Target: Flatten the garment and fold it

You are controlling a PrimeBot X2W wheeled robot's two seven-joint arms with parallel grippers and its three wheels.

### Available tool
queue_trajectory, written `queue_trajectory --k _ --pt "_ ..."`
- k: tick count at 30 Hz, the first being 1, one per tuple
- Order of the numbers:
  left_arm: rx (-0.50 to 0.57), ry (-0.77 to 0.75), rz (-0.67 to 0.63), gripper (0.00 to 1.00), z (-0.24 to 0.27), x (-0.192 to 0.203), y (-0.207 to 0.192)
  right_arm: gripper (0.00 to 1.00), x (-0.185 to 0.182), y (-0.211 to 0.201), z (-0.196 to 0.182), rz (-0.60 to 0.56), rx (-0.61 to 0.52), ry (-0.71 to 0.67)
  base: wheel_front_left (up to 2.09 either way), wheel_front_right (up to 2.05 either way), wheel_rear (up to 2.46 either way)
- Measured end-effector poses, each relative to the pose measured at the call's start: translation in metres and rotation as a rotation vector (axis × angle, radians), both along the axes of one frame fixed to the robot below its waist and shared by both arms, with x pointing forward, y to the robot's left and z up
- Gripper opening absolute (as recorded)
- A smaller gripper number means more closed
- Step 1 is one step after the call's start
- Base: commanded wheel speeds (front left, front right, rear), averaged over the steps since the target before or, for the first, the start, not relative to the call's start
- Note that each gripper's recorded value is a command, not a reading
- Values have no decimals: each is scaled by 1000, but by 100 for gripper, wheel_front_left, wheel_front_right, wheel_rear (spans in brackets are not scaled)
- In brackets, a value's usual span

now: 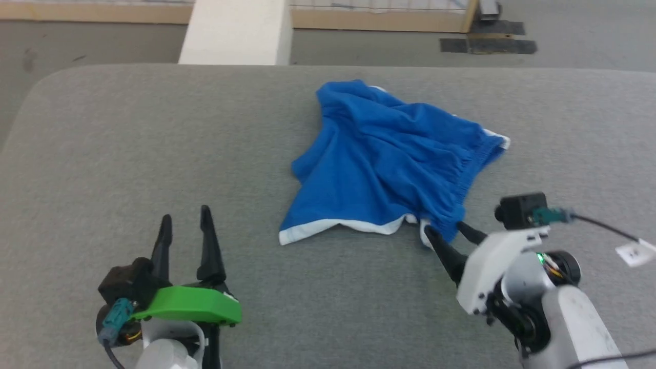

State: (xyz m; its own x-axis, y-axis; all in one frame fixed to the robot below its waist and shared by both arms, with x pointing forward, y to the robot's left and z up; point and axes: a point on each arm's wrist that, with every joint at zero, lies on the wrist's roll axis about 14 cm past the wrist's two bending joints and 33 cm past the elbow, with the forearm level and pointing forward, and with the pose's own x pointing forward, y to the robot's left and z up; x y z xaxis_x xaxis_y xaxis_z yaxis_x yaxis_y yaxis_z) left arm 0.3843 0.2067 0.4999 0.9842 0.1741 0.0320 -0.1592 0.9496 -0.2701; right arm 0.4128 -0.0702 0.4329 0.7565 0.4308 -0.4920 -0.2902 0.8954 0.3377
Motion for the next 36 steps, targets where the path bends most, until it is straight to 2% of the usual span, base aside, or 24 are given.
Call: queue_trajectory --k 3,9,18,19,20,21,29,33,36 --pt "-2 10 -3 100 -2 -2 1 100 8 14 -12 53 -42 38 0 0 0" --pt "1 27 -2 100 -8 3 4 100 18 17 -46 87 -129 123 0 0 0" --pt "5 80 36 100 -25 -2 15 100 25 20 -65 98 -154 178 0 0 0" --pt "4 81 36 100 -25 -2 15 47 24 20 -66 103 -159 186 0 0 0" --pt "2 83 31 100 -26 -1 14 16 23 20 -66 109 -164 194 0 0 0" --pt "1 86 23 100 -27 -1 12 0 21 21 -65 118 -170 199 0 0 0" --pt "-20 115 -40 100 -32 7 -4 0 19 16 -56 116 -178 185 0 0 0" --pt "-71 256 -181 100 -52 5 -39 0 14 10 -50 104 -188 175 0 0 0" --pt "-69 375 -321 100 -64 4 -73 0 12 5 -45 92 -195 171 0 0 0"
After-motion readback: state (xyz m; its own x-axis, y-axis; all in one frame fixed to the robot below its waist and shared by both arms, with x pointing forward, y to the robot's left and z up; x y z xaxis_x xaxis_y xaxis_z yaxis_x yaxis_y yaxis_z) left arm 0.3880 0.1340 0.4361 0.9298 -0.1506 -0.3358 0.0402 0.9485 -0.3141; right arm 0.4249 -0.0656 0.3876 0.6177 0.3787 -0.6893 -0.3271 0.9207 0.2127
